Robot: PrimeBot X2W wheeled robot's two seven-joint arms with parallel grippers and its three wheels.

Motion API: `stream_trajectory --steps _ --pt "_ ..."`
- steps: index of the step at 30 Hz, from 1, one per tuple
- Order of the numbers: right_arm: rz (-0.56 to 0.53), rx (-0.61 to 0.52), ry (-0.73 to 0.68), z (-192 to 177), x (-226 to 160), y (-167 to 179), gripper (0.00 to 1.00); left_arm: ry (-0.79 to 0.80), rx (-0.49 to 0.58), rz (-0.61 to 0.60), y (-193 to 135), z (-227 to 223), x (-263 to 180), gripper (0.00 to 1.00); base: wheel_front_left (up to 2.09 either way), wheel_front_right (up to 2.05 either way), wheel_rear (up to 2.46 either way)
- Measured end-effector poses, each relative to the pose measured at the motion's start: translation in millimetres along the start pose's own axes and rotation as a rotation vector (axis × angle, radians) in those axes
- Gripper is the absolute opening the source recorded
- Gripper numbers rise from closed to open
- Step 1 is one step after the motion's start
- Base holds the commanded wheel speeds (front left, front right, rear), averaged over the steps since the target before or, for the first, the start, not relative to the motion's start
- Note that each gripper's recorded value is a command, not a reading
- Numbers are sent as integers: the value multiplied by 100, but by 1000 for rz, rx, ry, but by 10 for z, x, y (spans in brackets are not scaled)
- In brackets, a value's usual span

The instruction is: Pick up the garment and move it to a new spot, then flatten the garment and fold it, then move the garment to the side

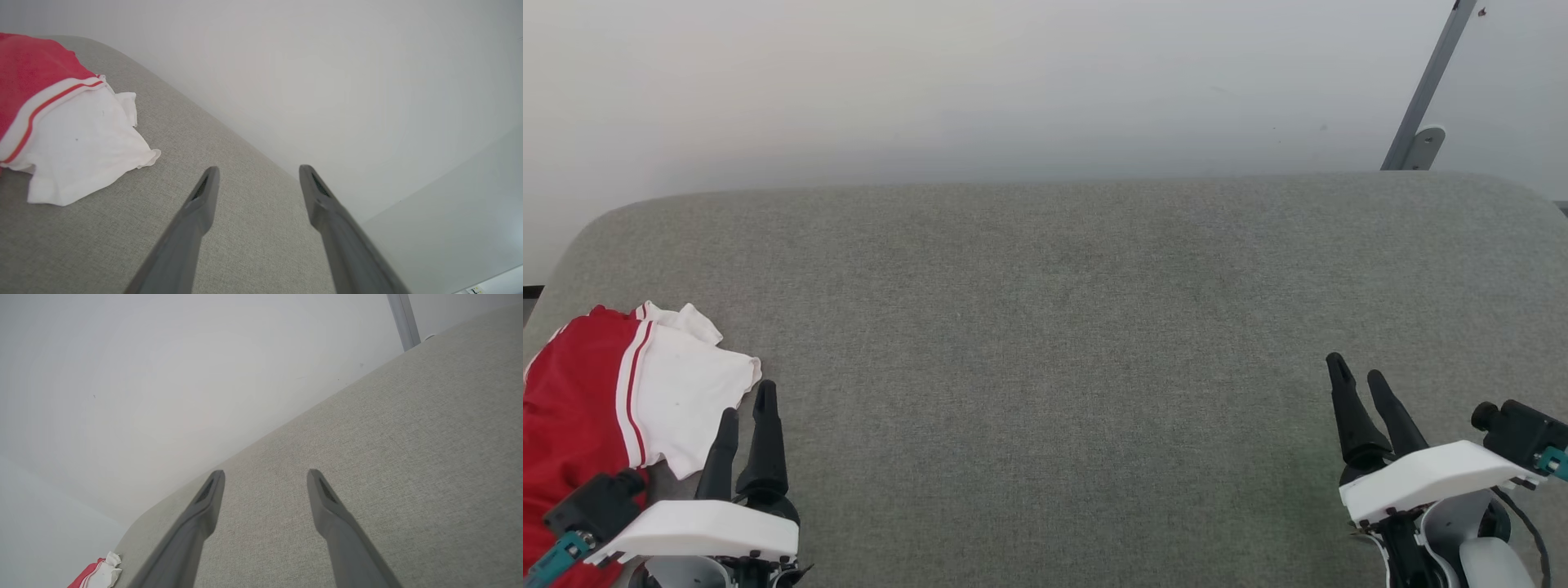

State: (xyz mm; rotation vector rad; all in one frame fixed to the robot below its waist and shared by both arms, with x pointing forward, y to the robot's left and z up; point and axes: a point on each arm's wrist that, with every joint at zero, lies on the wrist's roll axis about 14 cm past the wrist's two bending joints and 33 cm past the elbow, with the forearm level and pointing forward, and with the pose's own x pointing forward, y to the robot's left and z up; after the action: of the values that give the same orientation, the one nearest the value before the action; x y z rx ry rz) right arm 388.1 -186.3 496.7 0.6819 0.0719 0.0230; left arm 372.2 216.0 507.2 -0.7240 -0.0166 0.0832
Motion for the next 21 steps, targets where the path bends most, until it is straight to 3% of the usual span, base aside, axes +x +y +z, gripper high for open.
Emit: stream_trajectory --steps 21 --pt "20 -222 -32 85 13 67 100 -50 221 -62 -112 77 -33 100 0 0 0"
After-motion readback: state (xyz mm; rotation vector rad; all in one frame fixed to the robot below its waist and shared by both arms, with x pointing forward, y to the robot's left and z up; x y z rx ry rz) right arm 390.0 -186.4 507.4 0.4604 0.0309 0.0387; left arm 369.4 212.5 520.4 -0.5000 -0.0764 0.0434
